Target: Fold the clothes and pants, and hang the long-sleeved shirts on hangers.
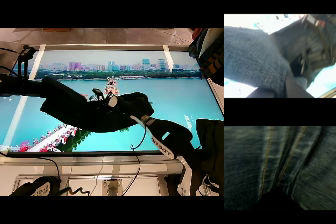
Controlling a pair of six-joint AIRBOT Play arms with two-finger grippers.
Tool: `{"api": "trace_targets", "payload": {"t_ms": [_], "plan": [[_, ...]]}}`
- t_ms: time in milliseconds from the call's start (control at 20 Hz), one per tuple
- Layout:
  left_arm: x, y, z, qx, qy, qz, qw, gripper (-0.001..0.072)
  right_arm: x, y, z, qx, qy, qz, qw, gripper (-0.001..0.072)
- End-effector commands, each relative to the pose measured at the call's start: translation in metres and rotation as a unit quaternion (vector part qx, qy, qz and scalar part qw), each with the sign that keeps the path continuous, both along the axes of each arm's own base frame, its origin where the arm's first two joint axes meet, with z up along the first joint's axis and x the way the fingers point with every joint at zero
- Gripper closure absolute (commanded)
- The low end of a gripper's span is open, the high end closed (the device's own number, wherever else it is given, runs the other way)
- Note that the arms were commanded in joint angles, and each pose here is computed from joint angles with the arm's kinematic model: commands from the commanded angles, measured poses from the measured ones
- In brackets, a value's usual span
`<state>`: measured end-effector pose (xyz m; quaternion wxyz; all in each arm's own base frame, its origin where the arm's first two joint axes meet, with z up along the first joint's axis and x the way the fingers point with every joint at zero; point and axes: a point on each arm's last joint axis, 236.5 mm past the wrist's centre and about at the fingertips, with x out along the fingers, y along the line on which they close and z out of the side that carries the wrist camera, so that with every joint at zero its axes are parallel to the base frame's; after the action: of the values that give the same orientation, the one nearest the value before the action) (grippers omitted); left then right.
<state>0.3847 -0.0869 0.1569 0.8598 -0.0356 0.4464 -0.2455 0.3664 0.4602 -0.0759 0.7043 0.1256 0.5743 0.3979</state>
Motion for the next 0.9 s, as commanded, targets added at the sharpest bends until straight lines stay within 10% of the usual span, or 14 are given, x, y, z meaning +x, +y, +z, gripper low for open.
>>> {"api": "trace_targets", "payload": {"t_ms": [0, 550, 850], "plan": [[0.002, -0.005, -0.002, -0.011, 0.005, -0.003, 1.000, 0.0690, -0.008, 0.011, -0.010, -0.045, -0.066, 0.035, 0.996, 0.0680], [0.023, -0.206, -0.060, -0.099, 0.002, -0.123, 0.987, 0.0690, 0.127, -0.236, 0.108, -0.110, -0.103, -0.154, 0.977, 0.0679], [0.068, -0.334, -0.049, -0.188, -0.195, -0.019, 0.963, 0.0688, 0.146, -0.351, 0.148, -0.125, -0.112, -0.248, 0.954, 0.0679]]}}
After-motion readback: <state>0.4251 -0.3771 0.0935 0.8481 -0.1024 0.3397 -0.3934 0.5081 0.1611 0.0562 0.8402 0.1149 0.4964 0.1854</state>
